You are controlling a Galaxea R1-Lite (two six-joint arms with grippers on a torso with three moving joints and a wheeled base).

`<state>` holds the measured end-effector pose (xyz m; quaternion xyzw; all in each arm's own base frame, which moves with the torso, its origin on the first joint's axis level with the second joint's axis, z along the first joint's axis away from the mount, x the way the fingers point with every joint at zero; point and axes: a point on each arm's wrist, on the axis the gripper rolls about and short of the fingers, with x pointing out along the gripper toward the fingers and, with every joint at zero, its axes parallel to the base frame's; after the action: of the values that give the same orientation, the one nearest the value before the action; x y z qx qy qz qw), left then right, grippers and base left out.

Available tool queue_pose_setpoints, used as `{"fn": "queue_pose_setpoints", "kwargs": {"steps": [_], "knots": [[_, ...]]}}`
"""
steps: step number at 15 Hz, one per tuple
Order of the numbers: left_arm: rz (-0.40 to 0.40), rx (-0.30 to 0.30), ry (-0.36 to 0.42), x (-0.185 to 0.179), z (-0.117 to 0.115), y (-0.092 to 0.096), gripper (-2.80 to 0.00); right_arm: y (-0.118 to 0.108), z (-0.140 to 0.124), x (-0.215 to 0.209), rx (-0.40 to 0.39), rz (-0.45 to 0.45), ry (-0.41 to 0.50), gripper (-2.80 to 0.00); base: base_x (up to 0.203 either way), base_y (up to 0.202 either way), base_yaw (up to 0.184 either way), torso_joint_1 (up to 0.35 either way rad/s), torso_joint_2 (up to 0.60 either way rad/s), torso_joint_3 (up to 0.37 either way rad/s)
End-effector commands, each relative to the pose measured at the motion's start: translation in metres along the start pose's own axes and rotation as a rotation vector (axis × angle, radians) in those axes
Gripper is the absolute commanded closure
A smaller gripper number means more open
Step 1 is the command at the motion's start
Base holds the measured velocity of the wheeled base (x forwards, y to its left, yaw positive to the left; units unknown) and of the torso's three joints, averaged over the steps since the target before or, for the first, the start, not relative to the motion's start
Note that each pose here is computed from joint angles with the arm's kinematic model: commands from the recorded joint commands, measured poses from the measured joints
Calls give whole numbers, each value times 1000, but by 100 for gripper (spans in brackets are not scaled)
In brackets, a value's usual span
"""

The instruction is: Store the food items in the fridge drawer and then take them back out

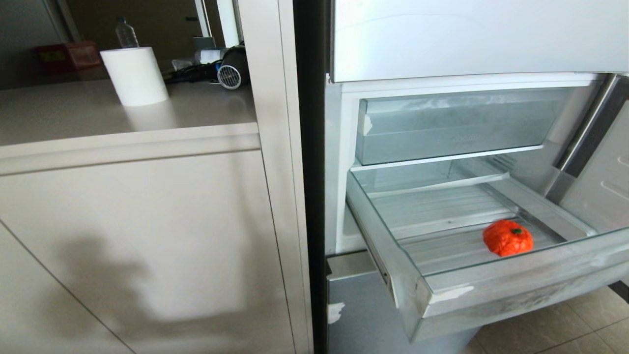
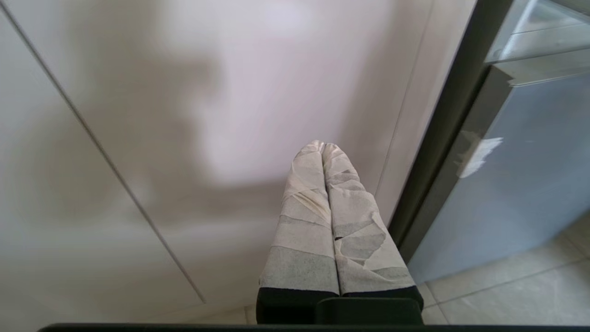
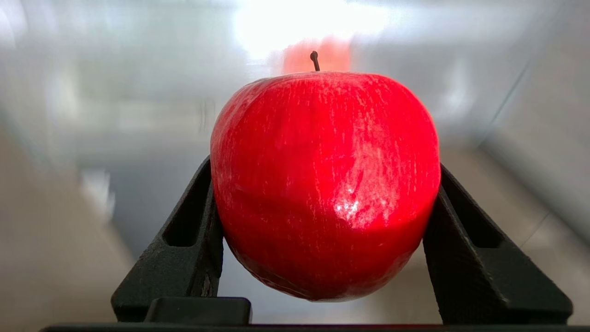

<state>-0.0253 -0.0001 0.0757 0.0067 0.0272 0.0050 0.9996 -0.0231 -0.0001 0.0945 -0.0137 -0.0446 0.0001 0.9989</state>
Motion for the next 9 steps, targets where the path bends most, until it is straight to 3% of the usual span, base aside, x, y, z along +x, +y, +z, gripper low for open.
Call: {"fn": "queue_pose_setpoints", "kwargs": {"steps": [1, 4, 9], "knots": [[2, 0, -1, 0, 0, 0, 0, -1, 18, 8, -2, 2, 2, 0, 0, 0, 0, 0, 0, 0], [2, 0, -1, 0, 0, 0, 0, -2, 74, 41, -2, 34, 36, 0, 0, 0, 0, 0, 0, 0], [2, 0, -1, 0, 0, 0, 0, 4, 159, 131, 39, 92, 137, 0, 0, 0, 0, 0, 0, 0]]}}
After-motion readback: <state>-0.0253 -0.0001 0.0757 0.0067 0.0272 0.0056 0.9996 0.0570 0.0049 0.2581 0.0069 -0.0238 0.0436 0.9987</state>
